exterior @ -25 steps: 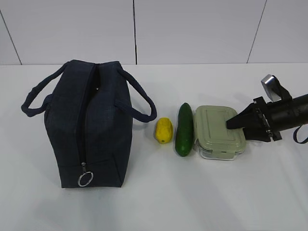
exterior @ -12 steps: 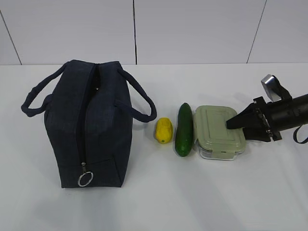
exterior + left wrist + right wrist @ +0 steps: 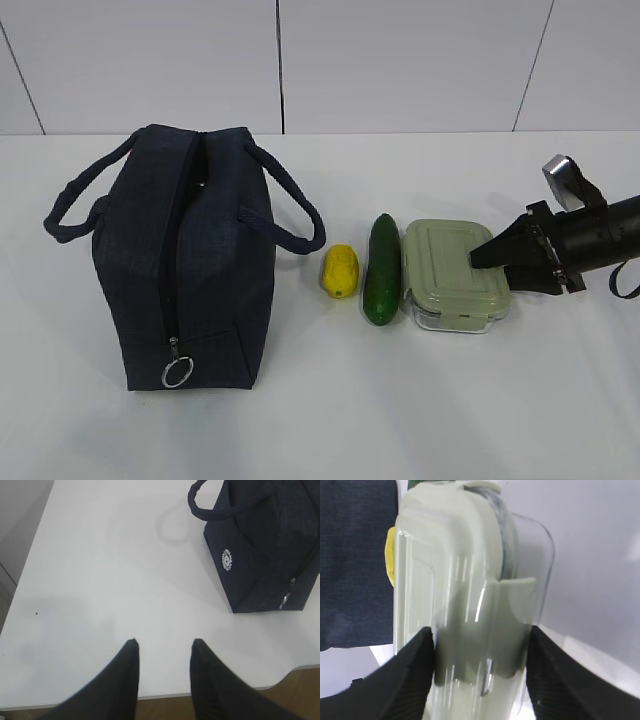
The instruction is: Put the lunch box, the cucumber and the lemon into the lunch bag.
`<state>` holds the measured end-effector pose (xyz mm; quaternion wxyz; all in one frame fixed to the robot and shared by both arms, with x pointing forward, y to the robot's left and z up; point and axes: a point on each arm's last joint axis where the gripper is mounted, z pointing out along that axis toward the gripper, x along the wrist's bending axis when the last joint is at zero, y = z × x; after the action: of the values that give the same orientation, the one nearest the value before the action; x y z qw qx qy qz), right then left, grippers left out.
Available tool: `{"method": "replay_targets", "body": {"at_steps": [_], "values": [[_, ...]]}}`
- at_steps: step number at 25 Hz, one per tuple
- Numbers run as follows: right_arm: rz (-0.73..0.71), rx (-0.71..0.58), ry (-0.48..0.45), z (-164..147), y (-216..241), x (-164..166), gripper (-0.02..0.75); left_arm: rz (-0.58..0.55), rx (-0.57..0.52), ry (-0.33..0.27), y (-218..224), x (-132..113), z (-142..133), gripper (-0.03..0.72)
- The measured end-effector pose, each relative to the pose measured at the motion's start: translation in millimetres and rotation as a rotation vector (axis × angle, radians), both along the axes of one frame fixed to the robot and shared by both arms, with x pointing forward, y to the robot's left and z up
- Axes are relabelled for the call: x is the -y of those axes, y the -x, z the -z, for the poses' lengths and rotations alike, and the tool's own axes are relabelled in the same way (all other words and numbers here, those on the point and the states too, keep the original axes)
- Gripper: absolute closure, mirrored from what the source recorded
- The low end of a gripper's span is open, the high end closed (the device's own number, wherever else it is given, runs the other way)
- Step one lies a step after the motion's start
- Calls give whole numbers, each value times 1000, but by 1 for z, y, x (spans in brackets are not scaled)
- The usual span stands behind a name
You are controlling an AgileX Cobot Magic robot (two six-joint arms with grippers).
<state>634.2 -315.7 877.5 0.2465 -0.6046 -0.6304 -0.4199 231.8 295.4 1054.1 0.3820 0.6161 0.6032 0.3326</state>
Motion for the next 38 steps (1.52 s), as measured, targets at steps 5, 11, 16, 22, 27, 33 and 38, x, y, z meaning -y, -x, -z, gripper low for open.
{"method": "replay_targets", "body": {"at_steps": [5, 11, 16, 22, 27, 33, 38], "values": [[0, 0, 0, 0, 0, 0, 313, 0, 0, 0, 0, 0, 0, 443], [1, 0, -1, 0, 0, 0, 346, 0, 0, 0, 0, 0, 0, 443], [2, -1, -4, 0, 0, 0, 360, 0, 0, 0, 0, 0, 0, 443], [2, -1, -4, 0, 0, 0, 361, 0, 0, 0, 0, 0, 0, 443], [2, -1, -4, 0, 0, 0, 362, 0, 0, 0, 0, 0, 0, 443], [2, -1, -4, 0, 0, 0, 372, 0, 0, 0, 0, 0, 0, 443], [3, -3, -4, 0, 0, 0, 374, 0, 0, 0, 0, 0, 0, 443]]}}
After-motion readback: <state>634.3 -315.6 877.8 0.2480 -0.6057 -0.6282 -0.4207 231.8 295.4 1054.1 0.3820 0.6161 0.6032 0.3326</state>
